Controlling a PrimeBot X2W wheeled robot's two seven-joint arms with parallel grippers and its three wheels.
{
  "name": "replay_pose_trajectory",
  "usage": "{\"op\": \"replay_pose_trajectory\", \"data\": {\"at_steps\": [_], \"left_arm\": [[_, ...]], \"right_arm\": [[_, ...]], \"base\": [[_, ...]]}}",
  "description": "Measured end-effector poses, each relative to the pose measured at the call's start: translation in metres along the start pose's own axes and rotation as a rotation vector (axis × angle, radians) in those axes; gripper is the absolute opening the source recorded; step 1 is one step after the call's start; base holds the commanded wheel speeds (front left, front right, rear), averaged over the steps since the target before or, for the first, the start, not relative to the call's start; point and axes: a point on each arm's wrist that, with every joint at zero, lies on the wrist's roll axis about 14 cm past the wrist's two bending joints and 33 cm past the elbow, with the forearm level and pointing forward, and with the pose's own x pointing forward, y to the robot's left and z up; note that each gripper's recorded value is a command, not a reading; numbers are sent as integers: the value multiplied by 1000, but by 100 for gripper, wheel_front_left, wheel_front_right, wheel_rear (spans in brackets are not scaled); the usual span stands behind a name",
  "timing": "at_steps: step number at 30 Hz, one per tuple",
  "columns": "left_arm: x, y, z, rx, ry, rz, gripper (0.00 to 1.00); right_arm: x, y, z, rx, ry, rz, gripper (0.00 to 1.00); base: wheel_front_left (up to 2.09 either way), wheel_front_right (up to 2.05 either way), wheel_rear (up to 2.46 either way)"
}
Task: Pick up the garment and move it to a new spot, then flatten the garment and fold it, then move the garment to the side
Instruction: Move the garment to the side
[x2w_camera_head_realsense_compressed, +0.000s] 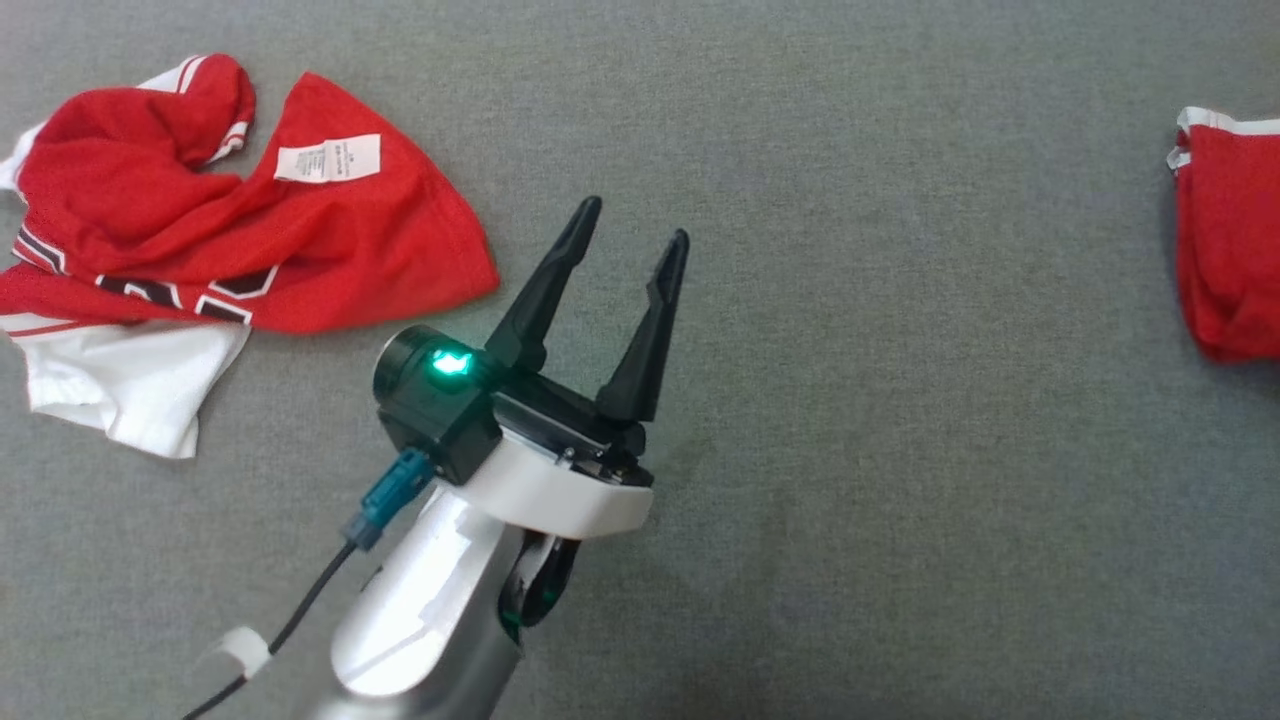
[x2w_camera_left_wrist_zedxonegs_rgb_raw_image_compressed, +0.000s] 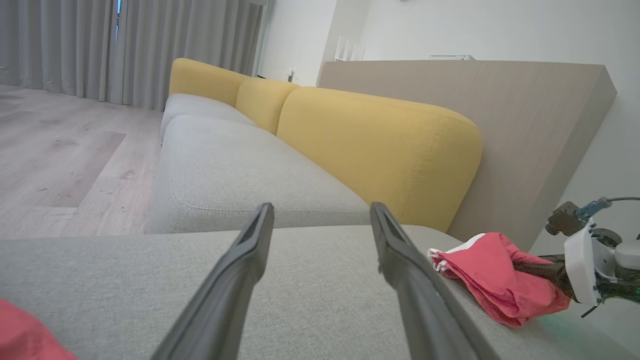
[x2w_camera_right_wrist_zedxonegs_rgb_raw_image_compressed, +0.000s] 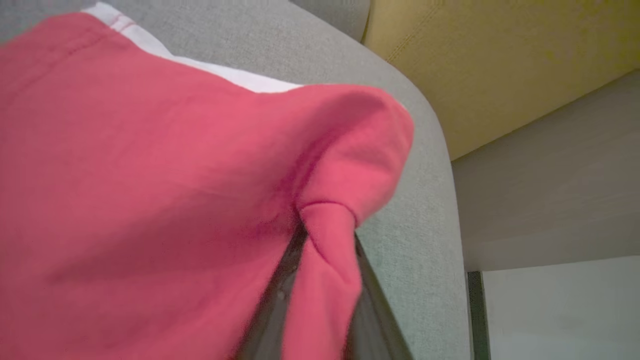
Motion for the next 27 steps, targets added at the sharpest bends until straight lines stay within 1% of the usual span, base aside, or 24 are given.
{"op": "replay_pose_trajectory", "data": {"at_steps": [3, 6, 10, 14, 17, 20, 21, 22, 24, 27], "left_arm": [[0, 3, 6, 7, -13, 10, 100], [-2, 1, 12, 13, -26, 7, 100], [-5, 5, 27, 29, -61, 30, 100], [-17, 11, 40, 49, -91, 72, 100], [-29, 16, 47, 61, -107, 109, 100], [-42, 22, 57, 76, -127, 147, 100], [-51, 24, 62, 86, -139, 168, 100], [-56, 25, 64, 86, -144, 181, 100], [-65, 27, 66, 95, -149, 201, 100], [-79, 27, 68, 125, -151, 212, 100]], "right_arm": [[-4, -7, 1, 13, -14, -22, 100], [-9, -9, 11, 3, -62, -32, 100], [-18, -8, 40, 55, -178, -47, 100], [-34, 2, 76, 105, -317, -38, 100], [-52, 14, 113, 167, -453, -19, 100], [-78, 23, 153, 227, -603, -2, 100], [-98, 26, 178, 279, -698, 6, 100], [-109, 28, 188, 303, -745, 11, 100], [-127, 35, 200, 357, -815, 24, 100], [-146, 57, 201, 462, -871, 58, 100]], "base": [[0, 0, 0], [0, 0, 0], [0, 0, 0], [0, 0, 0], [0, 0, 0], [0, 0, 0], [0, 0, 0], [0, 0, 0], [0, 0, 0], [0, 0, 0]]}}
